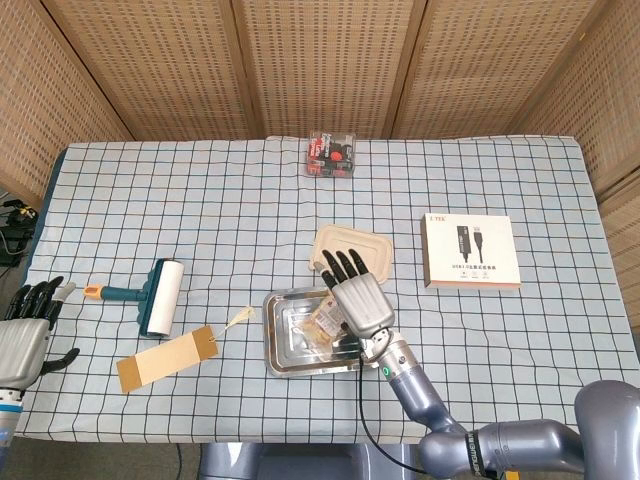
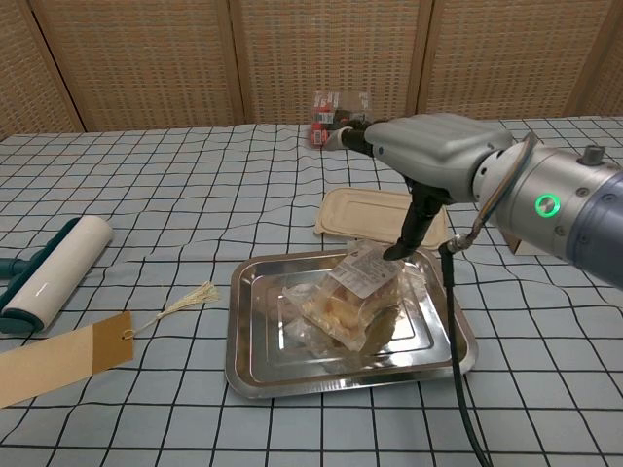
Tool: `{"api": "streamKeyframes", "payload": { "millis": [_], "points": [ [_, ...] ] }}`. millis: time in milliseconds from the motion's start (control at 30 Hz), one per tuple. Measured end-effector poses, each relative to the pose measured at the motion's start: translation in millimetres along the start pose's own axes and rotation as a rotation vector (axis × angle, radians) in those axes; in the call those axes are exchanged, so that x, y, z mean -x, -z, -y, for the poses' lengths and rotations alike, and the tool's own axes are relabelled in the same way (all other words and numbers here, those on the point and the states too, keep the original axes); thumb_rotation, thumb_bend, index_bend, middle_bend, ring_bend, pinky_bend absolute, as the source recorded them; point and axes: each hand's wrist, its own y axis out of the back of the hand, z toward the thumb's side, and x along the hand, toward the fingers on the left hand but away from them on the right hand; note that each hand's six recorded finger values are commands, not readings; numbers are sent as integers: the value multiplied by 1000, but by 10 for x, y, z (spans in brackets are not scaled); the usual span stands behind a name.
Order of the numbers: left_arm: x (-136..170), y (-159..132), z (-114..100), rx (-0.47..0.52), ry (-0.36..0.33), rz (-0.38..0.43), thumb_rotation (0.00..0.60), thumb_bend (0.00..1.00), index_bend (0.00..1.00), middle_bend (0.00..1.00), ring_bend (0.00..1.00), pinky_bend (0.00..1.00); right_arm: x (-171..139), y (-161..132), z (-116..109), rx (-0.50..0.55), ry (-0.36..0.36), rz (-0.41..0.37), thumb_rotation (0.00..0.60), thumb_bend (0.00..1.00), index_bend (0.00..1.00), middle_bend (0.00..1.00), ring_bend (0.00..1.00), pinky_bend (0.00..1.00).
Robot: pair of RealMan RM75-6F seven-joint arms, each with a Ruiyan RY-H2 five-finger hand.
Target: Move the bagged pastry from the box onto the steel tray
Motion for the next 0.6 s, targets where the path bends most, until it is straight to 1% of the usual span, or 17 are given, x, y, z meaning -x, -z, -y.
{"api": "streamKeyframes", "payload": {
  "millis": [100, 167, 300, 467, 600],
  "points": [
    [6, -8, -4, 0, -2, 3, 600, 198, 0, 0, 0, 0, -94, 87, -149, -12, 34, 17, 600, 125, 92, 0, 0, 0],
    [8, -11, -3, 2, -1, 5, 600, 198, 0, 0, 0, 0, -149, 181, -206, -27, 46, 33, 600, 125, 96, 0, 0, 0],
    [9, 15, 1, 2, -2, -5, 600, 198, 0, 0, 0, 0, -320, 532, -266, -71, 83, 93, 600, 125, 97, 0, 0, 0],
    [8, -4, 22, -6, -5, -3, 600, 198, 0, 0, 0, 0, -613, 1006, -247, -89, 137, 157, 600, 125, 62, 0, 0, 0],
    [8, -27, 56, -16, -7, 2, 600, 198, 0, 0, 0, 0, -927, 1448, -146, -71, 159, 230, 600, 125, 31, 0, 0, 0]
  ]
}}
